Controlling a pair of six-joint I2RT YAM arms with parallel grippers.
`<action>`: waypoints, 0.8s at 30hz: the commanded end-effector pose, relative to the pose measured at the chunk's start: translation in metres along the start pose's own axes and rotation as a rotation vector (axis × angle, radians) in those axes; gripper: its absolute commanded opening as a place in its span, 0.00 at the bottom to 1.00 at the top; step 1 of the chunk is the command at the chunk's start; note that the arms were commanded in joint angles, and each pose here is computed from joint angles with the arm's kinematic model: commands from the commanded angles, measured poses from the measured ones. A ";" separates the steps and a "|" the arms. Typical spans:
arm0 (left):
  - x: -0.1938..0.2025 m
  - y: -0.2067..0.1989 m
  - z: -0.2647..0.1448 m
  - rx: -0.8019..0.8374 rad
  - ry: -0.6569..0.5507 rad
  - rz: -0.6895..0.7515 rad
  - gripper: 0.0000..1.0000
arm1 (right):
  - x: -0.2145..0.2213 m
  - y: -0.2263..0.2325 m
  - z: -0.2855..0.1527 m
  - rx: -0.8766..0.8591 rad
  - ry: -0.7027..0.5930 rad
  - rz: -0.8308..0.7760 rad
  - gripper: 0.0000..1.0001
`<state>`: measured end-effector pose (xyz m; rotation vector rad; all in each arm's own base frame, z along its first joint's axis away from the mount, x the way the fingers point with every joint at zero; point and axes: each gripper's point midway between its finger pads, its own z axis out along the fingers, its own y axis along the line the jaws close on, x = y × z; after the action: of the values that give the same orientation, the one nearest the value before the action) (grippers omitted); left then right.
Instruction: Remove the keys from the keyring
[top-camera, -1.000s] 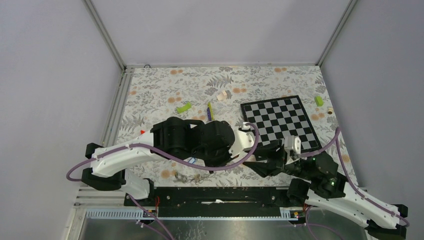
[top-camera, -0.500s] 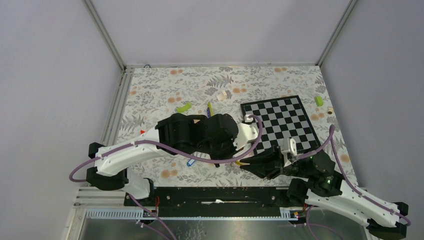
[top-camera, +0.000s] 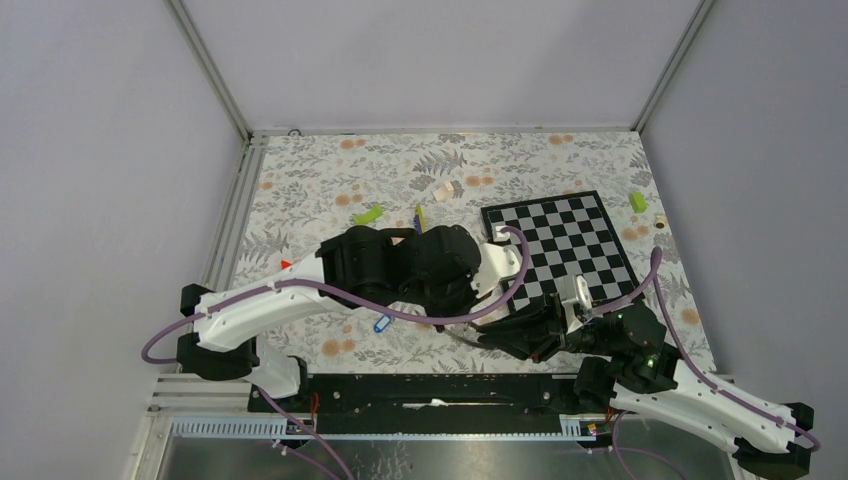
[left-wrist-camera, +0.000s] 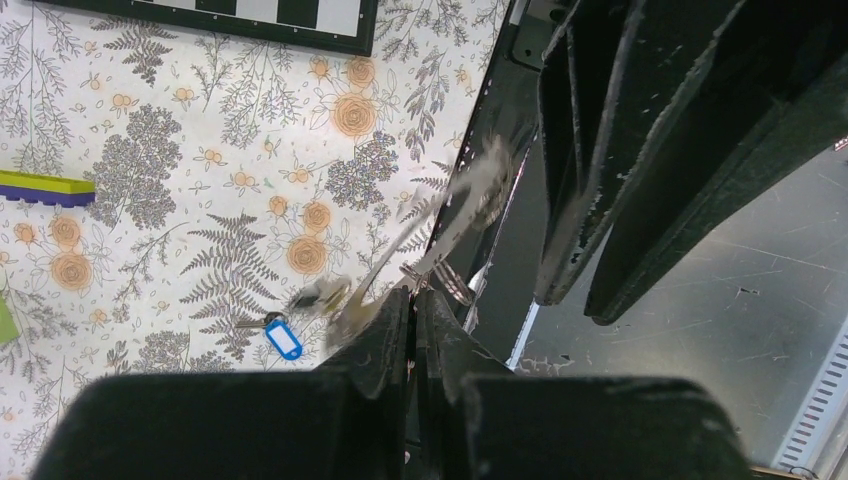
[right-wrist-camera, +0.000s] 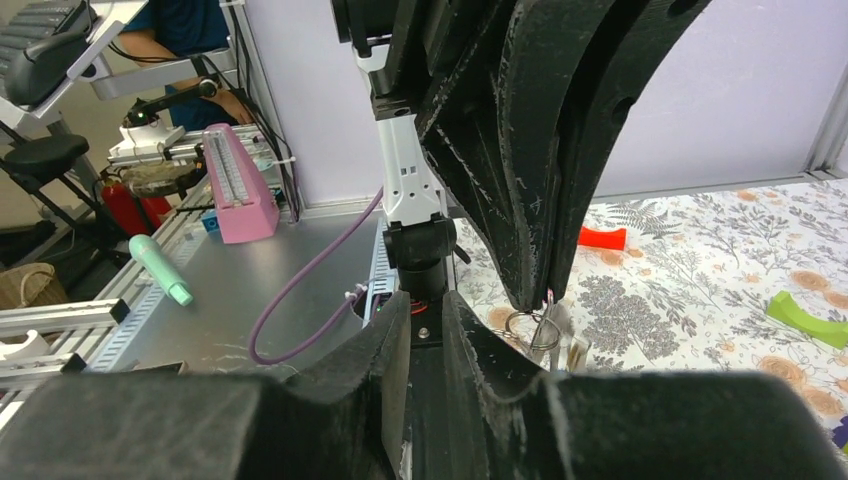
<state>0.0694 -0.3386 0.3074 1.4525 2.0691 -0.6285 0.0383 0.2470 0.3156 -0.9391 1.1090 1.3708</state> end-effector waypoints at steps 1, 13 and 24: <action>-0.024 -0.004 -0.005 0.025 -0.090 -0.002 0.00 | -0.009 -0.001 0.003 0.002 -0.043 0.013 0.25; -0.024 0.000 -0.004 0.014 -0.085 -0.023 0.00 | -0.009 -0.013 0.001 0.087 -0.051 0.054 0.27; -0.027 0.001 -0.003 0.011 -0.088 -0.040 0.00 | 0.005 -0.017 0.006 0.097 -0.061 0.152 0.27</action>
<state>0.0752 -0.3437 0.3010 1.4372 2.0966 -0.6165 0.0502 0.2539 0.2985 -0.8228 1.2405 1.4215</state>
